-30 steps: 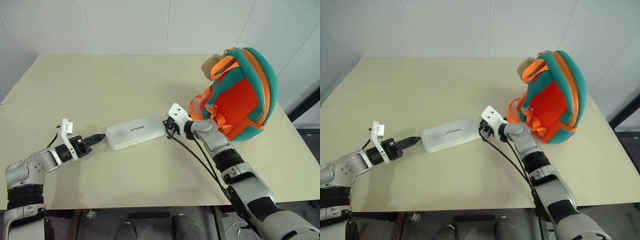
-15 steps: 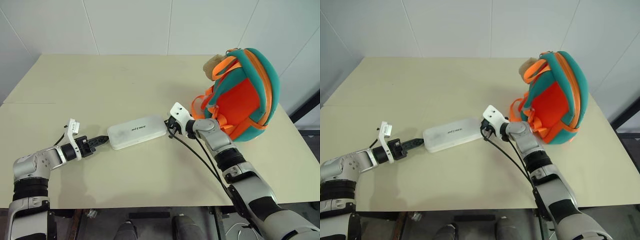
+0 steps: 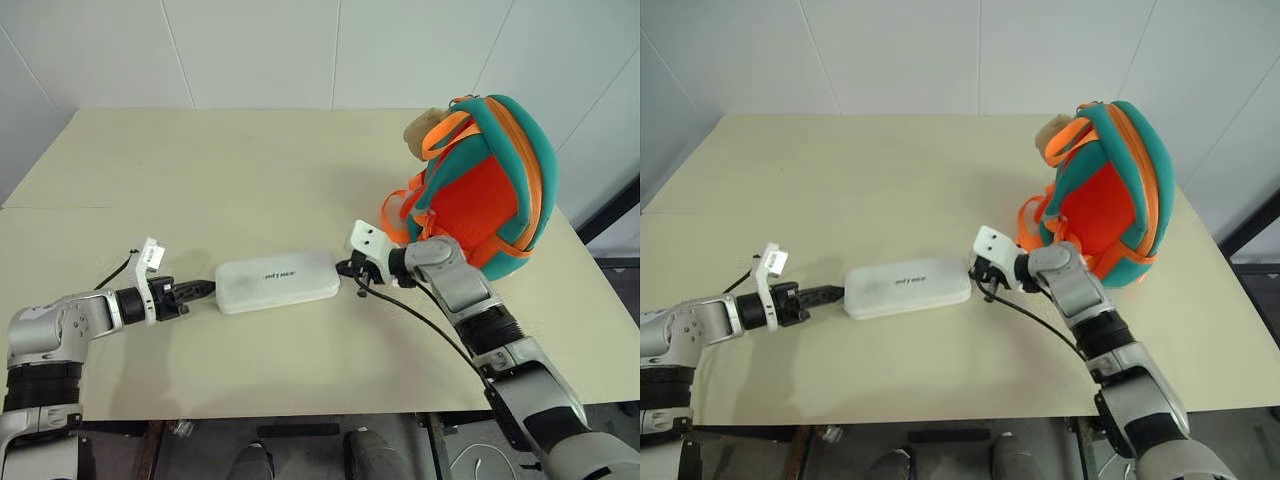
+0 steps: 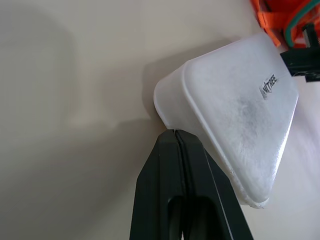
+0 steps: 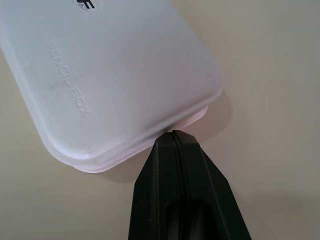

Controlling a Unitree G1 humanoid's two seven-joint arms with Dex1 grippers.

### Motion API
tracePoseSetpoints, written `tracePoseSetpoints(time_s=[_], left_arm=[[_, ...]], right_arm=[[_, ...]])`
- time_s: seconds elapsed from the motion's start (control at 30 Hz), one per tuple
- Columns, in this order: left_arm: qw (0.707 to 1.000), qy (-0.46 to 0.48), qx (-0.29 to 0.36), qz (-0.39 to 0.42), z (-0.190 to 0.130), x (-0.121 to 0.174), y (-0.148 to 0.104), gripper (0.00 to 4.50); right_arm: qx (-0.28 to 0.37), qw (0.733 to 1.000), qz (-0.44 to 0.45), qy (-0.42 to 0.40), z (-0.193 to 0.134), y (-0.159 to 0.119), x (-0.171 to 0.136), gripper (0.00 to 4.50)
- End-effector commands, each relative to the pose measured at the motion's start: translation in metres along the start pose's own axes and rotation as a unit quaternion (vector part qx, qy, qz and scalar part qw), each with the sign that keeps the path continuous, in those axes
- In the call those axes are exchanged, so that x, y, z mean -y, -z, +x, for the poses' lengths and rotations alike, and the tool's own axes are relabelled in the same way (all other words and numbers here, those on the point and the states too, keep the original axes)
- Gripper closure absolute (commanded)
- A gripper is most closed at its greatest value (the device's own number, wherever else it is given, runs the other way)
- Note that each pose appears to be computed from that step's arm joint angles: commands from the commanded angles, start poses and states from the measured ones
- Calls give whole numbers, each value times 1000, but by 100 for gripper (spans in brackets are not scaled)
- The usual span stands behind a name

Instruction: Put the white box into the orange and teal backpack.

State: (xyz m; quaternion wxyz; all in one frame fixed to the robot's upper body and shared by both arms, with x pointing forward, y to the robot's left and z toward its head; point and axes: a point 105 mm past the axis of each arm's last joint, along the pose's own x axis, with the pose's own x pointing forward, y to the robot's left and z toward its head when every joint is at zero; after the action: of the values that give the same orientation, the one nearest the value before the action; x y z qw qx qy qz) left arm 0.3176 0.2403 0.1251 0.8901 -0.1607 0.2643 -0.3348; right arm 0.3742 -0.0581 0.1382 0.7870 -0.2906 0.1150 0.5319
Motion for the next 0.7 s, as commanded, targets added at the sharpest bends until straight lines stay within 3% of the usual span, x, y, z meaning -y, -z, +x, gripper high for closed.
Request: tracePoseSetpoints(time_s=[0.03,0.37,0.7], left_arm=[[998,59,-22,25,2,30,3,448],[997,49,-49,15,-10,33,25,448],[997,50,-50,22,-9,35,21,448]], right_arm=[[20,998,-34,-51,-5,-18,-20,449],[-19,996,-4,-88,-33,-3,-44,449],[-38,995,8,-89,-41,5,-51,449]])
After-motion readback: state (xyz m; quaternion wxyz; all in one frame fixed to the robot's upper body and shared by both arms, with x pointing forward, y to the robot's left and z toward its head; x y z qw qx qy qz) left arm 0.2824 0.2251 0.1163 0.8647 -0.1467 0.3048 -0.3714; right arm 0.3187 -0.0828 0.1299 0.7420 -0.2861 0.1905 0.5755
